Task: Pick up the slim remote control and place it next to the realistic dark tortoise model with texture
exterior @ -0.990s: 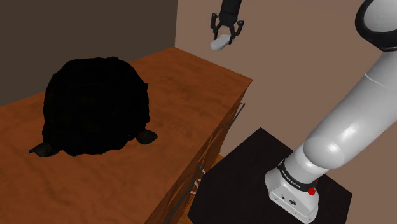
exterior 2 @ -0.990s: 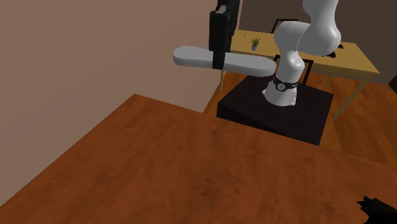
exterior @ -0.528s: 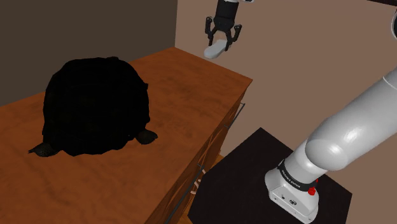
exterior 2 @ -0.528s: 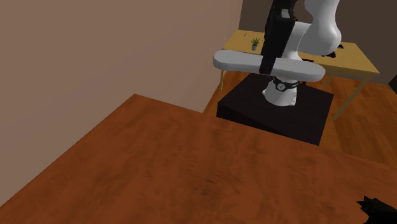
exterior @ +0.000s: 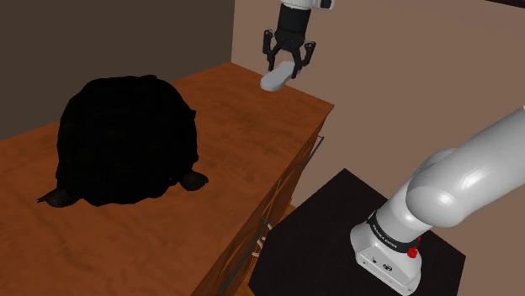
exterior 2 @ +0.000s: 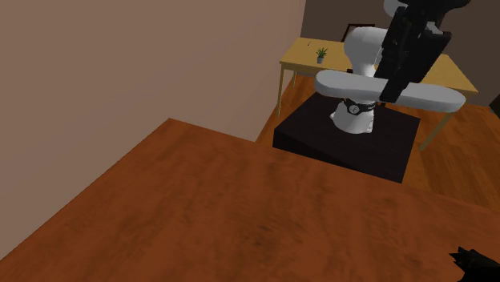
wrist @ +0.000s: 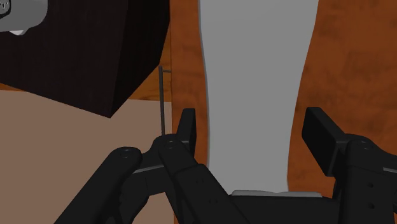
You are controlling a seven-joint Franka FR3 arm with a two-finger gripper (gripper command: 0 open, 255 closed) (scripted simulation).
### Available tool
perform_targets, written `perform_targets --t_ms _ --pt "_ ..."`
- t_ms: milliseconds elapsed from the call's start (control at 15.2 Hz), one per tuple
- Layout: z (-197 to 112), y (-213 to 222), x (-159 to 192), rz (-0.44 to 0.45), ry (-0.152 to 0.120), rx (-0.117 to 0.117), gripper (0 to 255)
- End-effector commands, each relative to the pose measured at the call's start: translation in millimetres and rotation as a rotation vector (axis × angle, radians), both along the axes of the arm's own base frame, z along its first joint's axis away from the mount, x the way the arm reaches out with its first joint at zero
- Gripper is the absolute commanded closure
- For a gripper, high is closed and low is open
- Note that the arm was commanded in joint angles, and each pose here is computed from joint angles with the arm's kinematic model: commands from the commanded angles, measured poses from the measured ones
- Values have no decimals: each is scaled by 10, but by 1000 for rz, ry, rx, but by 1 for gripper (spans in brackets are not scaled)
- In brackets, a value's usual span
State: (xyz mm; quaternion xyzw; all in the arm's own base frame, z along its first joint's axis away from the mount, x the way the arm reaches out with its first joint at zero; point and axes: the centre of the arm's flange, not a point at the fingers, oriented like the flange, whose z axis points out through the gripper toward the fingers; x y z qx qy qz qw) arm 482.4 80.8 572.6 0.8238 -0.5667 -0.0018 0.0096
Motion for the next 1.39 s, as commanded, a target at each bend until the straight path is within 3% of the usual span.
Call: perform_targets --t_ms 0,1320 --pt "-99 13 -1 -1 0 0 255" --pt "-1155 13 -1 -1 0 0 255"
